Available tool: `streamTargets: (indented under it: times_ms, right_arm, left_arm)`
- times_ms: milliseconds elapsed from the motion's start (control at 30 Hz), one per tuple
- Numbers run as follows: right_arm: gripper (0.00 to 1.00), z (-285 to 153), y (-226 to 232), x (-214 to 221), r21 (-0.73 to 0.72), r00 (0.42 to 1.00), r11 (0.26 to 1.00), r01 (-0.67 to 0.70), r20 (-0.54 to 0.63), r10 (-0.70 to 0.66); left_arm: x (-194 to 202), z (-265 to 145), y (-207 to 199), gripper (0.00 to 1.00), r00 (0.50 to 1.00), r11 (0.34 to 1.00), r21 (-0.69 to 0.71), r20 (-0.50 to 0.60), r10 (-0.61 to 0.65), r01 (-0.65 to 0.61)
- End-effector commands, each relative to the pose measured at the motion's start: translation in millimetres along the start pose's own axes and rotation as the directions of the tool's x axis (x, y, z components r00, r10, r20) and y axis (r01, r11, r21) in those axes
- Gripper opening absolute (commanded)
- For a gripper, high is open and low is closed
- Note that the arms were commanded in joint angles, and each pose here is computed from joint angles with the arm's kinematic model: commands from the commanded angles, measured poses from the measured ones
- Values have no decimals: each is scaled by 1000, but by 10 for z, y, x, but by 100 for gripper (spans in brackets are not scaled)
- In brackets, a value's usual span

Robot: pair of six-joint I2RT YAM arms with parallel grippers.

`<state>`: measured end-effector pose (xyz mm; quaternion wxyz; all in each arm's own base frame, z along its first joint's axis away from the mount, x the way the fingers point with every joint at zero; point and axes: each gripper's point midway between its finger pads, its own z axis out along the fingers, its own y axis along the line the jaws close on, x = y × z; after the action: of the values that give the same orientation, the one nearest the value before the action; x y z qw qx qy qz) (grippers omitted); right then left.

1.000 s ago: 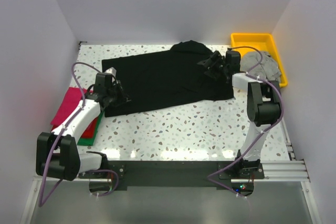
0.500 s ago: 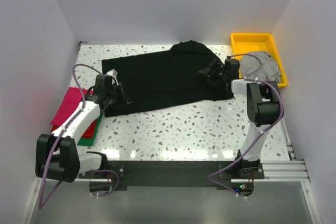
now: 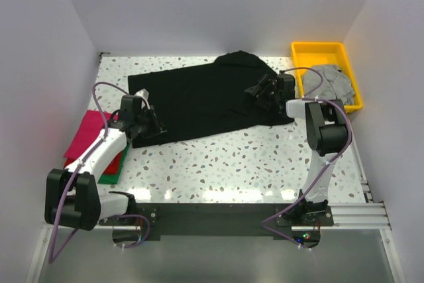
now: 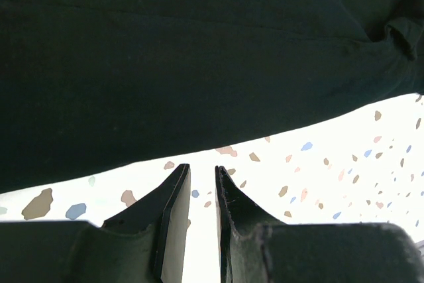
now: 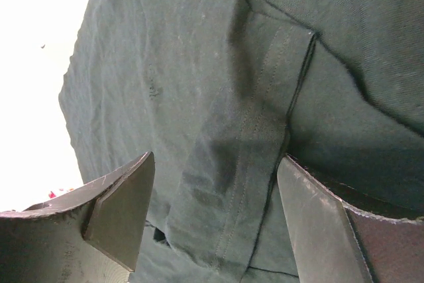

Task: Fold and stack the t-shirts
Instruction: Fold the tshirt

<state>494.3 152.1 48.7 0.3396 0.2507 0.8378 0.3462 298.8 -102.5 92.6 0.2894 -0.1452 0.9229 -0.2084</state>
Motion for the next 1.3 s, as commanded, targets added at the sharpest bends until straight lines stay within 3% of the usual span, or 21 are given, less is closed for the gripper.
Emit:
streamTargets:
  times_ms: [0,900,1067,1267]
  right_arm:
    - [77,-11,255,-145,-52,998,999,14,61,-11]
    - [78,632,1350,-56,-249,996,964,-90,-13,90]
    - [78,582,1546,-170,-271,999,962,-40,11,44]
    - [78,151,1637,-347,-194,994,977,93,72,-81]
  left_arm:
    - [-55,-48,-65,26,999,999,37,26,31,-32]
    - [-20,-5,-38,27,1000,999,30,7,30,-30]
    - [-22,-5,-28,28,1000,999,26,8,28,-28]
    - [-12,17,-2,28,1000,1000,20,2,17,-17]
